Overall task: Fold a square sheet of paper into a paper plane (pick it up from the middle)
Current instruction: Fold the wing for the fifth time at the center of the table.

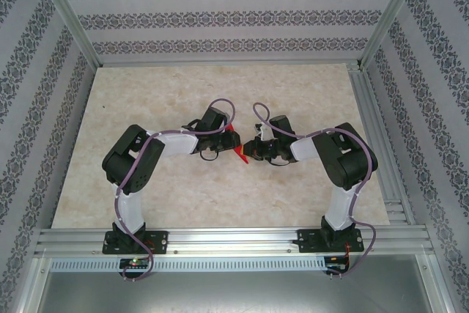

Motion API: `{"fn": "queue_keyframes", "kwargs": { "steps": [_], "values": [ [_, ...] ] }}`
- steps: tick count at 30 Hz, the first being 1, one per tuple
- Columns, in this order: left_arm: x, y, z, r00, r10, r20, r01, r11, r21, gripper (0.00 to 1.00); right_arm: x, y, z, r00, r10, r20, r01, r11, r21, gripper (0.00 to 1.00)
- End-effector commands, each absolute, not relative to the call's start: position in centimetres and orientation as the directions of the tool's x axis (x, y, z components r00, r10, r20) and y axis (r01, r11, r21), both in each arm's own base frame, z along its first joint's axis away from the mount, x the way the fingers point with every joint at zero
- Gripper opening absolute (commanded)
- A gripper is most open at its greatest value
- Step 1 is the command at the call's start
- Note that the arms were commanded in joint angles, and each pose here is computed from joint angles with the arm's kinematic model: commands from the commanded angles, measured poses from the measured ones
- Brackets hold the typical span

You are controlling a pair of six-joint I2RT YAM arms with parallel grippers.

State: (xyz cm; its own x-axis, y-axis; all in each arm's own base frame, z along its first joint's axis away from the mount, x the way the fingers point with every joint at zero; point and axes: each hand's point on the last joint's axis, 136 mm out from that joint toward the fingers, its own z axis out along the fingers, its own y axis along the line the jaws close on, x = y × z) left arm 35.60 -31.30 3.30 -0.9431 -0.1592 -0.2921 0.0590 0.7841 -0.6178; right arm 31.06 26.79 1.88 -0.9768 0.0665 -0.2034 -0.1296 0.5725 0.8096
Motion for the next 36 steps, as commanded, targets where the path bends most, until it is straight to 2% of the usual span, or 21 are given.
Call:
{"fn": "queue_keyframes", "kwargs": {
  "steps": [1, 10, 25, 28, 32, 36],
  "values": [
    [35.9, -31.9, 3.4, -0.942, -0.129, -0.309, 0.092, 0.788, -0.609, 0.32, 29.7, 26.2, -1.5, -0.986, 0.043, -0.159, -0.093, 0.653, 0.752, 0.07],
    [36.1, -32.3, 4.0, -0.936, -0.104, -0.336, 0.136, 0.775, -0.617, 0.33, 29.3, 25.7, -2.2, -0.986, 0.033, -0.162, -0.094, 0.690, 0.718, 0.05],
    [35.9, -31.8, 2.1, -0.950, -0.086, -0.302, 0.111, 0.808, -0.579, 0.33, 29.0, 25.8, -2.0, -0.980, -0.004, -0.198, -0.143, 0.705, 0.695, 0.04],
    [35.7, -31.6, 1.6, -0.955, -0.085, -0.285, 0.098, 0.815, -0.571, 0.33, 29.5, 26.0, -0.7, -0.974, 0.006, -0.226, -0.158, 0.696, 0.700, 0.07],
    [35.5, -31.4, 1.3, -0.958, -0.085, -0.275, 0.089, 0.822, -0.562, 0.33, 30.3, 26.5, 2.8, -0.960, 0.027, -0.278, -0.191, 0.663, 0.724, 0.19],
    [35.4, -31.3, 1.2, -0.959, -0.084, -0.269, 0.084, 0.826, -0.557, 0.33, 30.0, 26.6, 4.6, -0.959, 0.025, -0.283, -0.199, 0.653, 0.731, 0.20]
  ]
}}
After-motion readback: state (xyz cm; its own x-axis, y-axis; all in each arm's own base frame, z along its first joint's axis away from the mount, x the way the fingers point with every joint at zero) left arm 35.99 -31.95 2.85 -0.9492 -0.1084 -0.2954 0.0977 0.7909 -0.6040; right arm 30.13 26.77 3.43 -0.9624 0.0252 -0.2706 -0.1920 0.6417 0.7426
